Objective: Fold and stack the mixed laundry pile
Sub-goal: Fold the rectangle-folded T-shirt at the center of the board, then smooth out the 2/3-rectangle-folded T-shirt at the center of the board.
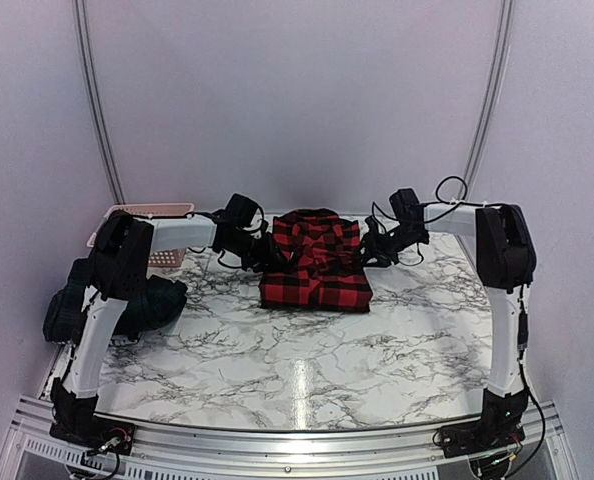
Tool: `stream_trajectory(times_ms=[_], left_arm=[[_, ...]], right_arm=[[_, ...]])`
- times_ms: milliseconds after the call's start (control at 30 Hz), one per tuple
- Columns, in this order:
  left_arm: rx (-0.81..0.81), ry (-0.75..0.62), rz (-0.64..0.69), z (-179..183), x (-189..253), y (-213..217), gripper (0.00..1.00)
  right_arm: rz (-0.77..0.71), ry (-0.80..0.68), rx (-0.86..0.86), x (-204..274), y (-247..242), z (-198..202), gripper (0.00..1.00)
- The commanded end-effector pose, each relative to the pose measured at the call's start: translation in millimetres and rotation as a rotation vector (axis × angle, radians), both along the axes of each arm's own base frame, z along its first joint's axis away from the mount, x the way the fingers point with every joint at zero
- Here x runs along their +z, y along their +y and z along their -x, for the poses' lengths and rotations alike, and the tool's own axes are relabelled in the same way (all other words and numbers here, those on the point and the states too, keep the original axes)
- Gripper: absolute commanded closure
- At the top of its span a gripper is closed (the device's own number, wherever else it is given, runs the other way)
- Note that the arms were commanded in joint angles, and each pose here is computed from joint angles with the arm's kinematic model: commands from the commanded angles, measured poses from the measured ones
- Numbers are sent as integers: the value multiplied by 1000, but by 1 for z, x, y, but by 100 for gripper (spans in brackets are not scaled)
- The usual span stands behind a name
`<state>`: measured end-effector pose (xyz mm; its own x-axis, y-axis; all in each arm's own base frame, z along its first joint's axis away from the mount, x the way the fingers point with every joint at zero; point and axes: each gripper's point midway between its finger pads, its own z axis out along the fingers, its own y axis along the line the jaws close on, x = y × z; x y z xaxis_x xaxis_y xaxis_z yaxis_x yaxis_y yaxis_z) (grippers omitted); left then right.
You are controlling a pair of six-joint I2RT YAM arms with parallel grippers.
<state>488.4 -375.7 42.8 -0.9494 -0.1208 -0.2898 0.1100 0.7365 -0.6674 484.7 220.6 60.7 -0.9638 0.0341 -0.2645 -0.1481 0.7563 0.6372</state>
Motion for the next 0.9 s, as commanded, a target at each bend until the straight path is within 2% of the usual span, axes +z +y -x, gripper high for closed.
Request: stream_trajectory(times_ms=[0,67,133,233,367,467,600,733,867], left_arm=[[32,-57,8,-22,25,7,56],[42,-81,29,-30,42,10,48],[45,-114,45,-36,62,12,39],[42,-167,57,-38,94,18,24],[39,-227,34,-30,125,31,2],[31,-267,-2,-21,137,41,1],[21,-262,-28,-6,135,50,1],[17,-259,-37,3,135,55,1],[11,-255,-42,6,133,55,1]], right_arm=[[-54,-115,-44,58,-19,-25,50],[-60,-160,-45,85,-27,-27,45],[-58,-189,-27,106,-28,-22,46],[-101,-181,22,118,-18,-3,55],[-105,-131,76,102,0,28,69],[-115,-86,116,84,21,50,78],[-97,-56,163,62,47,63,86],[-93,-27,164,38,58,56,91],[-93,-29,165,23,72,39,91]])
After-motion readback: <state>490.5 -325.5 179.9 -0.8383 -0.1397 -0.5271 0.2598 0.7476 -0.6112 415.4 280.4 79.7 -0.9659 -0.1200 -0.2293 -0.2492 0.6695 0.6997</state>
